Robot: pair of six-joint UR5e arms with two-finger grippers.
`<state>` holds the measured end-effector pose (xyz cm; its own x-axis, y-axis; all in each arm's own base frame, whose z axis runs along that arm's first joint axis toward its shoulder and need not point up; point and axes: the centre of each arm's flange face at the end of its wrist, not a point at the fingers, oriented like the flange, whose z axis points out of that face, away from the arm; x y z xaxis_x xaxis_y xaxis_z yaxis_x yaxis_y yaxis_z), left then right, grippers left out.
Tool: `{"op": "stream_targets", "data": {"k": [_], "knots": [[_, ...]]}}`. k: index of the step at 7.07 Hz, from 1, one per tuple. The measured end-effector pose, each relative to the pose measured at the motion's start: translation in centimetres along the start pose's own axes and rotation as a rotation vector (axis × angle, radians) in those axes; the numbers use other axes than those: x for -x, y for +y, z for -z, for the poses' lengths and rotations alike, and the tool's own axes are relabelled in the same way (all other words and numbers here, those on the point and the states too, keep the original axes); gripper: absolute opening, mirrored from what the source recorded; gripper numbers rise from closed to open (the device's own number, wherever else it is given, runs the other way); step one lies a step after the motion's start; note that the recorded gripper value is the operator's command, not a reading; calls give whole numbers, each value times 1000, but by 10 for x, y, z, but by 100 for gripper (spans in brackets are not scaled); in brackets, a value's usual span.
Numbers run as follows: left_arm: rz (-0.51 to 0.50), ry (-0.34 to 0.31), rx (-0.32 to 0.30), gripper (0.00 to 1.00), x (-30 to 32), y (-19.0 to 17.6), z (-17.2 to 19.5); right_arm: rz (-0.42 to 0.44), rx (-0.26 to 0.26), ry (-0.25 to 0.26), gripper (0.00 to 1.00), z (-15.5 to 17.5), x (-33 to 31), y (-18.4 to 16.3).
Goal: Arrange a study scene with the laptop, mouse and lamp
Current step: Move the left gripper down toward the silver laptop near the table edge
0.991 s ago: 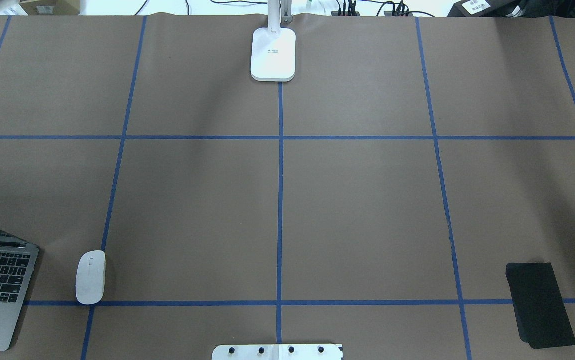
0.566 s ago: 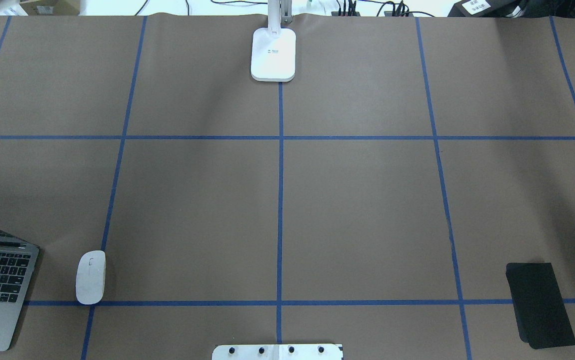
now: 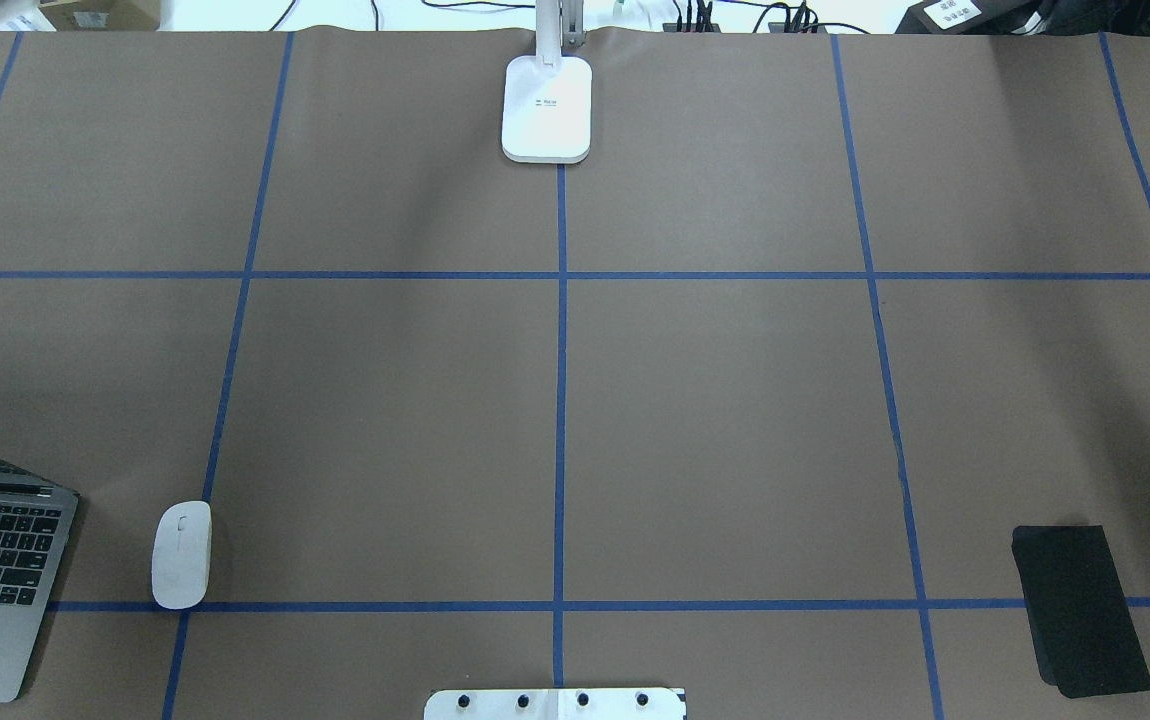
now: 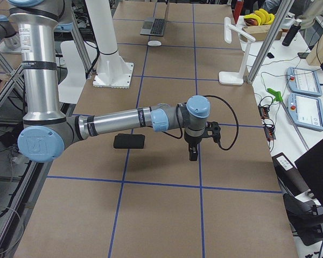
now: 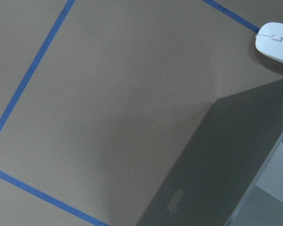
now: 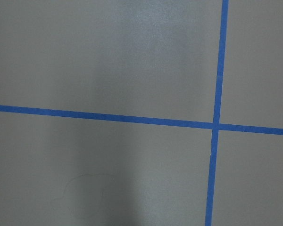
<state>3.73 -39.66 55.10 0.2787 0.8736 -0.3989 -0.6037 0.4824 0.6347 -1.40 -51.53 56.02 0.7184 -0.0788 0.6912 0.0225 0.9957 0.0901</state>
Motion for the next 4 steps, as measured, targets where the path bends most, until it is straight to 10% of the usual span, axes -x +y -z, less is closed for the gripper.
{"op": "stream_targets", "data": {"k": [4], "knots": [[5, 15, 10, 100, -9, 8, -5, 2, 2, 0, 100, -1, 1, 0]]}}
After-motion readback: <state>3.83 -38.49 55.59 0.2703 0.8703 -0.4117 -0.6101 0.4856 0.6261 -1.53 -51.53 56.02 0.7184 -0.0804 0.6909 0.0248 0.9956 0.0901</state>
